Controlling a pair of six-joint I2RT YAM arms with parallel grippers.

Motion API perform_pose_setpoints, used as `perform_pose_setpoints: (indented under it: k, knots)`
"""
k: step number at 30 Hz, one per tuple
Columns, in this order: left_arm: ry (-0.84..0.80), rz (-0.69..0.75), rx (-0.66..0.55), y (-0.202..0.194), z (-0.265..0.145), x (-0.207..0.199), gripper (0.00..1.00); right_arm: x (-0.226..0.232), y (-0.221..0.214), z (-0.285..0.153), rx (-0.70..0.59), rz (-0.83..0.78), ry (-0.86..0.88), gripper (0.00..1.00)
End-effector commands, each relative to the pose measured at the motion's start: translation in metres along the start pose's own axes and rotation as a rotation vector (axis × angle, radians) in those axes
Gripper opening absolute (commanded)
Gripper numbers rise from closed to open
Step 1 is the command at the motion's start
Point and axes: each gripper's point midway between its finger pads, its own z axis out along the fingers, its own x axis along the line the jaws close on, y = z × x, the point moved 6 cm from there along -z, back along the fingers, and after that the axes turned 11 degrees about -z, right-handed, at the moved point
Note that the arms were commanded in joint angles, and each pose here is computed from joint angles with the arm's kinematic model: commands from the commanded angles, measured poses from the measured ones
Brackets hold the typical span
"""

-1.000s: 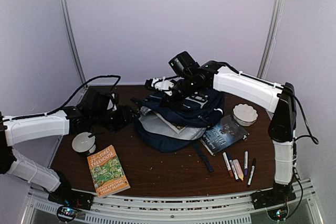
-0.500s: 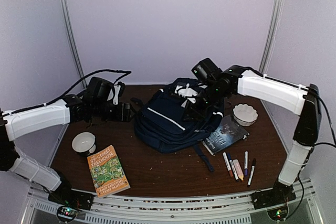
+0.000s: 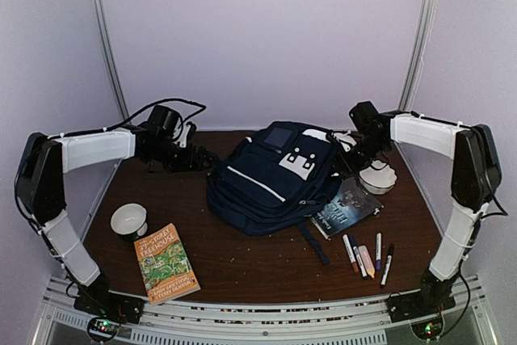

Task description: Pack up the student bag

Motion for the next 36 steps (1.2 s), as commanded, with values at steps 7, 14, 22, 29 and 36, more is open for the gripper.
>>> perform_pose_setpoints:
  k: [7,14,22,29,36]
  knots:
    - [-0.142,-0.183,0.109,0.005,0.06,0.008,0.81,-0.009,0.037,0.057,0.071,0.139,0.197,0.78]
    - [-0.192,-0.237,0.182,-0.035,0.05,0.014,0.79,0.003,0.1,0.084,0.008,0.082,0.255,0.77]
    - [-0.168,-0.238,0.205,-0.09,0.007,0.006,0.78,0.054,0.136,0.114,-0.037,-0.037,0.29,0.78]
    - [-0.112,-0.196,0.186,-0.11,-0.025,-0.004,0.78,0.051,0.147,0.093,-0.067,-0.085,0.215,0.79]
    - [-0.045,-0.14,0.122,-0.102,-0.071,-0.01,0.78,0.036,0.141,-0.012,-0.149,-0.166,0.124,0.81]
